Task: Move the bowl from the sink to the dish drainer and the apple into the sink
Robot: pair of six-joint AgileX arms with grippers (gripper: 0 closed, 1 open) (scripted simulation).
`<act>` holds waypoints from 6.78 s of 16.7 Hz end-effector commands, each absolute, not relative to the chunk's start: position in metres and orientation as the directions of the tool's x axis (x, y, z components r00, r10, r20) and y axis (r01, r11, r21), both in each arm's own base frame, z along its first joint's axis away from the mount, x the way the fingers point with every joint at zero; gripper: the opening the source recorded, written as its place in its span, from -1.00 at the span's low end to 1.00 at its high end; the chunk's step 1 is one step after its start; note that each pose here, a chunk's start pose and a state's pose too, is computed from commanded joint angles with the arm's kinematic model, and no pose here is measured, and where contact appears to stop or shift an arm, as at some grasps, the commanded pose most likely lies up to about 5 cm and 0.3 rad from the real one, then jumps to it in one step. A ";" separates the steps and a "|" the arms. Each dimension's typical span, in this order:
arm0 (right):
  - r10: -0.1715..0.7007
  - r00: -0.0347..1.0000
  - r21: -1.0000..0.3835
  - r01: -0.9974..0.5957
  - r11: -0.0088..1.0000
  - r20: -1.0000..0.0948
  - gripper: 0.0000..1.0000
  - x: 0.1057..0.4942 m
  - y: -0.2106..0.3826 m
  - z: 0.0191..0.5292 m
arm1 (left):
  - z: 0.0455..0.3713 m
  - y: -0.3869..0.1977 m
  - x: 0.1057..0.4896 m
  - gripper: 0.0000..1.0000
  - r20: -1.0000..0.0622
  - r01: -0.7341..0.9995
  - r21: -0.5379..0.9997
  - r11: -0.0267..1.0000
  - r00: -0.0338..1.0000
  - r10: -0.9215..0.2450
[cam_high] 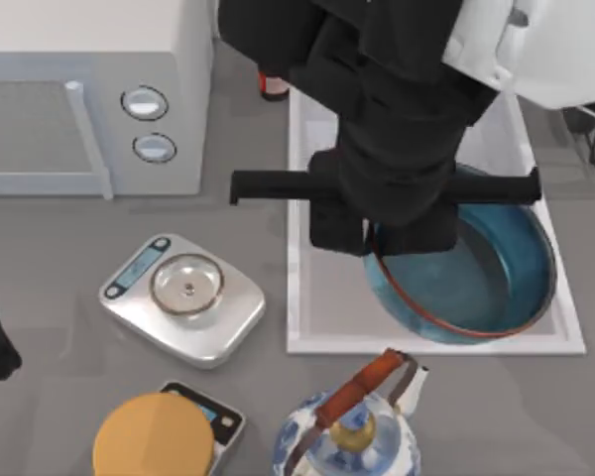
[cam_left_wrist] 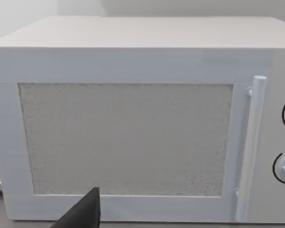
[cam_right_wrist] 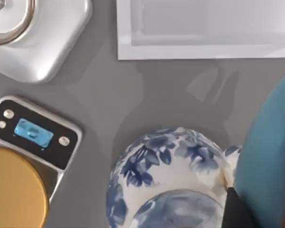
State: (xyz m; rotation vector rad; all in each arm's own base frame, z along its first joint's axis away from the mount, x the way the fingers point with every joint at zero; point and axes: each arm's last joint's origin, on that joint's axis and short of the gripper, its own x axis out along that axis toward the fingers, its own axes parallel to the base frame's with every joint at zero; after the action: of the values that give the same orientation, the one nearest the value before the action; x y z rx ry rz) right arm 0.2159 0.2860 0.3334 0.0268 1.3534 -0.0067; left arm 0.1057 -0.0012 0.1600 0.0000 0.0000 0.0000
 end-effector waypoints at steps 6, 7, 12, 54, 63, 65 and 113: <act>-0.002 0.203 0.001 0.014 1.000 -0.979 -1.00 0.178 0.269 0.349 | 0.160 -0.001 0.106 1.00 0.000 0.000 0.000 1.000 1.000 0.000; -0.002 0.203 0.001 0.014 1.000 -0.979 -1.00 0.178 0.269 0.349 | 0.160 -0.001 0.106 1.00 0.000 0.000 0.000 1.000 1.000 0.000; 0.068 0.217 0.074 0.021 0.997 -0.974 -1.00 0.190 0.259 0.354 | 0.160 -0.001 0.106 1.00 0.000 0.000 0.000 1.000 1.000 0.000; -0.012 1.000 -0.006 0.013 1.000 0.017 -1.00 0.378 -0.113 0.240 | 0.160 -0.001 0.106 1.00 0.000 0.000 0.000 1.000 1.000 0.000; -0.010 1.000 0.000 0.010 1.000 0.000 -0.70 0.379 -0.108 0.219 | 0.160 -0.001 0.106 1.00 0.000 0.000 0.000 1.000 1.000 0.000; -0.010 1.000 0.000 0.010 1.000 0.000 -0.40 0.379 -0.108 0.219 | 0.160 -0.001 0.106 1.00 0.000 0.000 0.000 1.000 1.000 0.000; 0.000 1.000 0.001 0.000 1.000 -0.001 1.00 0.106 -0.002 0.163 | 0.160 -0.001 0.106 1.00 0.000 0.000 0.000 1.000 1.000 0.000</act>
State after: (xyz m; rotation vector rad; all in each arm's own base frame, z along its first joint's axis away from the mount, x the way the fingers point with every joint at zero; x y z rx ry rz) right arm 0.1065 -0.0015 0.1635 0.0006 0.0013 0.0001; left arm 0.1057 -0.0012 0.1600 0.0000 0.0000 0.0000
